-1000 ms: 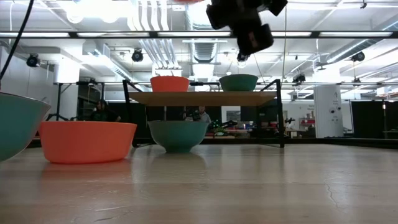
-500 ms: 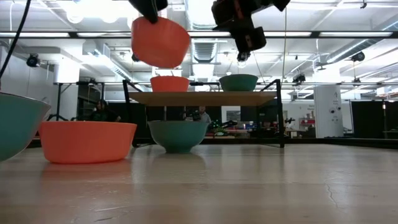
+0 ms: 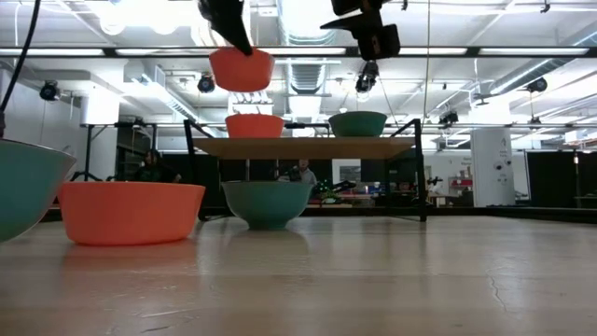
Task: Pick & Place Mini bowls
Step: Stack the right orange bowl on top of the orange bowl on the shelf
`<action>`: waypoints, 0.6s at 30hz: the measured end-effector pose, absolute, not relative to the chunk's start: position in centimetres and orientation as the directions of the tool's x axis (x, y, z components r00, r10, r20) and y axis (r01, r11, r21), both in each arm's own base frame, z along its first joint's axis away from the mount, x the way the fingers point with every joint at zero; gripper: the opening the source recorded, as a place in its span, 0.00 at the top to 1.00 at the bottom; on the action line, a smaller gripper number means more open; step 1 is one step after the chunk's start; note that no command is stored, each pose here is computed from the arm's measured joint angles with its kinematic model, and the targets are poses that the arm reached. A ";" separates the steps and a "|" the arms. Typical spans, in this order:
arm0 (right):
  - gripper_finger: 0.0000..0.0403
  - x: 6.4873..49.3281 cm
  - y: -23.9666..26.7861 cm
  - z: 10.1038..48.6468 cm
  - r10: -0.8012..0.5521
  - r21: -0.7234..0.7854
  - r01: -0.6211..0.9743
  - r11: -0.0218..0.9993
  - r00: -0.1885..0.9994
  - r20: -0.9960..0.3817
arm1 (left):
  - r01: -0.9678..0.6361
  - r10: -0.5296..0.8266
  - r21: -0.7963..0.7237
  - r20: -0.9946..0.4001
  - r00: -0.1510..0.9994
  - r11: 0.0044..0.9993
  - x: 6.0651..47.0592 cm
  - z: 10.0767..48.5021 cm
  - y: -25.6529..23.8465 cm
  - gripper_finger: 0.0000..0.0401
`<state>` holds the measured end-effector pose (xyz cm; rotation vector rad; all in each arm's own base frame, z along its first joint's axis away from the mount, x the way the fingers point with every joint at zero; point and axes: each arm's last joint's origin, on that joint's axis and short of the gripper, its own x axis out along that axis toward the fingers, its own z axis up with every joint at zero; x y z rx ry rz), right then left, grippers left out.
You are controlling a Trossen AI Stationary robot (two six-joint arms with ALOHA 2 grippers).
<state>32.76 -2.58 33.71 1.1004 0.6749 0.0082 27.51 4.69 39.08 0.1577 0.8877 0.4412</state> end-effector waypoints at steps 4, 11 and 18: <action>0.41 32.8 -2.4 33.7 0.311 0.811 0.318 0.492 0.805 -0.504 | -0.377 0.474 0.299 -0.673 0.567 0.876 27.7 39.4 7.0 1.00; 0.41 32.9 -2.1 33.7 0.299 0.805 0.319 0.501 0.809 -0.506 | -0.395 0.456 0.258 -0.683 0.571 0.882 28.8 38.5 9.7 1.00; 0.41 32.9 -2.1 33.8 0.296 0.806 0.313 0.501 0.814 -0.500 | -0.385 0.448 0.268 -0.728 0.519 0.883 30.3 36.6 10.5 1.00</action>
